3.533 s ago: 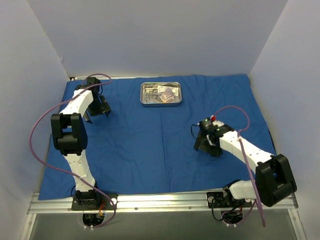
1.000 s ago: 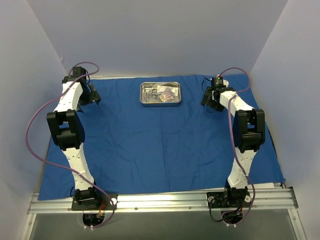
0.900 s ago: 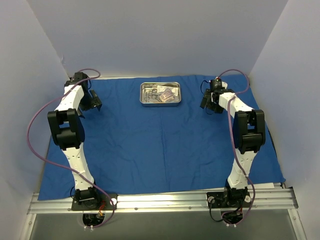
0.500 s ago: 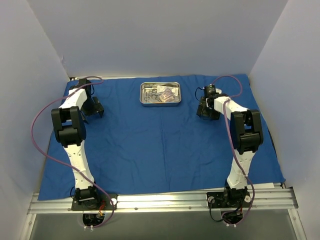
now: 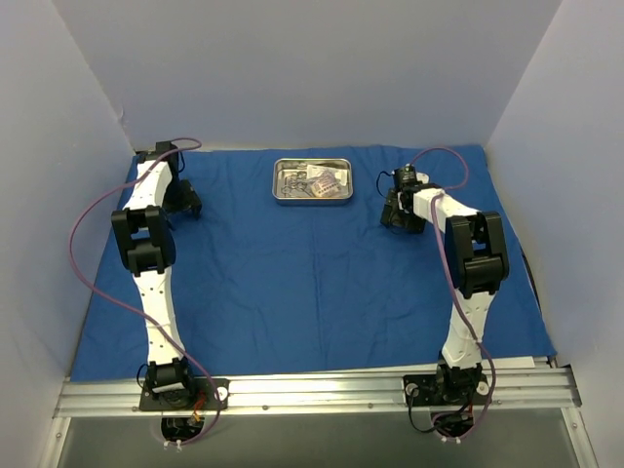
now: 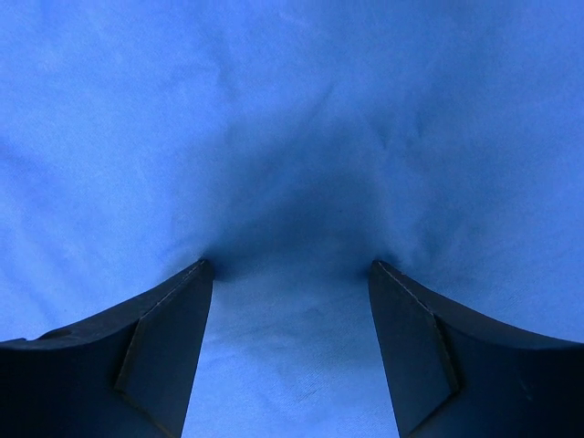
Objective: Open and lay out the surgical kit
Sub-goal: Smooth out the surgical kit at the center of the board.
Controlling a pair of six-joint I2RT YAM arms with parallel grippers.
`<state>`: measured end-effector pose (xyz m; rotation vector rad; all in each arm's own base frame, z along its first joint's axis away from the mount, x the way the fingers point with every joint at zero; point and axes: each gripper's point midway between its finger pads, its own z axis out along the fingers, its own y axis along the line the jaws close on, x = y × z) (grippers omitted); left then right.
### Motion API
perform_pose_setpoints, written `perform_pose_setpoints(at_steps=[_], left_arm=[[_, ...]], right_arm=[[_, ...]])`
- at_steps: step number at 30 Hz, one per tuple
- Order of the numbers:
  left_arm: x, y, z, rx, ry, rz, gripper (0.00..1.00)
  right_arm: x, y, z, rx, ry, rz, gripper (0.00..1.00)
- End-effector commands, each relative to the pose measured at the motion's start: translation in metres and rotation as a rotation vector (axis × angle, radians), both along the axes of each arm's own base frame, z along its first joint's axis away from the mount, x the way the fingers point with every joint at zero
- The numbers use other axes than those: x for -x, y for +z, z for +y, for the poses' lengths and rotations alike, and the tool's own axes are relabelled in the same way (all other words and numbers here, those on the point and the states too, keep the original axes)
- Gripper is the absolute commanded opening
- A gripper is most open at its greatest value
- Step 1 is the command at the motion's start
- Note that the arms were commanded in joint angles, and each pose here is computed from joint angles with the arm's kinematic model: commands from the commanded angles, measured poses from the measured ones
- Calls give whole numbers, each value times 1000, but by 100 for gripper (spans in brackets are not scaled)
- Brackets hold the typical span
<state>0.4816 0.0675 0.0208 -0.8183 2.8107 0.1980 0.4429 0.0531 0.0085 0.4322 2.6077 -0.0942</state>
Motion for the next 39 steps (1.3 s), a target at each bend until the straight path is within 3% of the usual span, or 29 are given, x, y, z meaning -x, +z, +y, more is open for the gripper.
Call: perform_pose_setpoints(at_steps=[1, 15, 27, 32, 37, 39], left_arm=[[-9, -31, 22, -81, 22, 36, 81], [-10, -32, 51, -77, 94, 51, 81], [-6, -34, 55, -82, 100, 59, 81], [-13, -20, 59, -64, 109, 18, 83], [-30, 28, 47, -21, 110, -110, 96], [-32, 41, 39, -12, 103, -142, 96]], right_arm=[[16, -31, 5, 5, -6, 102, 64], [1, -33, 5, -60, -29, 94, 65], [105, -40, -65, -16, -259, 211, 65], [101, -7, -89, -37, -310, 121, 65], [83, 60, -121, 17, -393, -53, 65], [89, 67, -132, 34, -429, -68, 65]])
